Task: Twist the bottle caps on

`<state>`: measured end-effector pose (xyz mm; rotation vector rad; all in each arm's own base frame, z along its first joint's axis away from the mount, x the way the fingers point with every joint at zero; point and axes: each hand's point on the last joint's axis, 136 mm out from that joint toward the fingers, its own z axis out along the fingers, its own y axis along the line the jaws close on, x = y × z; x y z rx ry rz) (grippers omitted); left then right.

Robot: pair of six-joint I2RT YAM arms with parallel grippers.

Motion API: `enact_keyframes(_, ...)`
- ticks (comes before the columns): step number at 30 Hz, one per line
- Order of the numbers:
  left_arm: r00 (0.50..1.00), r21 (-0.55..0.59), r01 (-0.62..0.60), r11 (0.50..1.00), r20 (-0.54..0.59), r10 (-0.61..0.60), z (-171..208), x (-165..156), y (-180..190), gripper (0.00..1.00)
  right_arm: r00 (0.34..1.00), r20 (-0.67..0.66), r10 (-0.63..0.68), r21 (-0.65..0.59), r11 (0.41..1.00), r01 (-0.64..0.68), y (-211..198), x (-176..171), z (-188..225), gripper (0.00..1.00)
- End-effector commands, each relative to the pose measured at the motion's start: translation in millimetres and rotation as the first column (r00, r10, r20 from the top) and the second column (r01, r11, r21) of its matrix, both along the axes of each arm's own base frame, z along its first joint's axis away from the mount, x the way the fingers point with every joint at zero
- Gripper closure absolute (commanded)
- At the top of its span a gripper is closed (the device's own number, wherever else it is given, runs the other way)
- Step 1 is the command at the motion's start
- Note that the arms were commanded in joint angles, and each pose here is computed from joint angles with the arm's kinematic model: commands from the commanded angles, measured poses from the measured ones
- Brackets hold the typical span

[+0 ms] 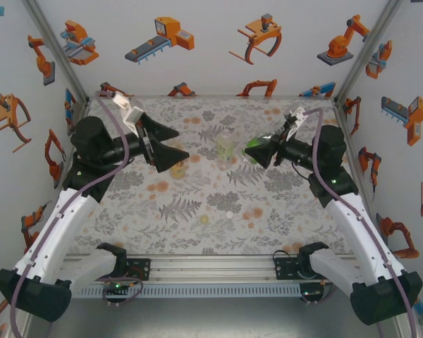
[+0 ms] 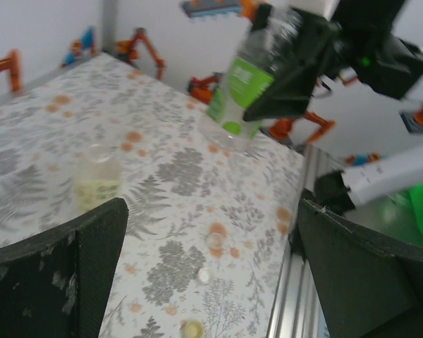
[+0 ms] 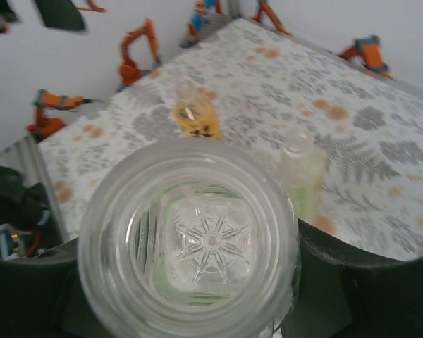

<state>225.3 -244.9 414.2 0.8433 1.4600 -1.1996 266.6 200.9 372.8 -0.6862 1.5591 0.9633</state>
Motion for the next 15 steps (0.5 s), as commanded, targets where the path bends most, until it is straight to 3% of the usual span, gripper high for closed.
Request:
enact_keyframes(1,0.965,0.013,0.163,0.986,0.206,-0.162,18,-32,-23,0.03,0.971,0.093,0.221,0.109,0.967,-0.231,18,-41,53,0.86)
enact_keyframes(9,0.938,0.028,0.264,0.964,0.225,-0.264,18,-37,-59,0.03,0.884,0.162,0.438,0.124,0.88,-0.459,42,-81,95,0.91)
enact_keyframes(15,0.91,0.044,0.357,0.933,0.21,-0.358,20,-47,-77,0.0,0.855,0.176,0.488,0.117,0.852,-0.51,56,-90,106,0.93)
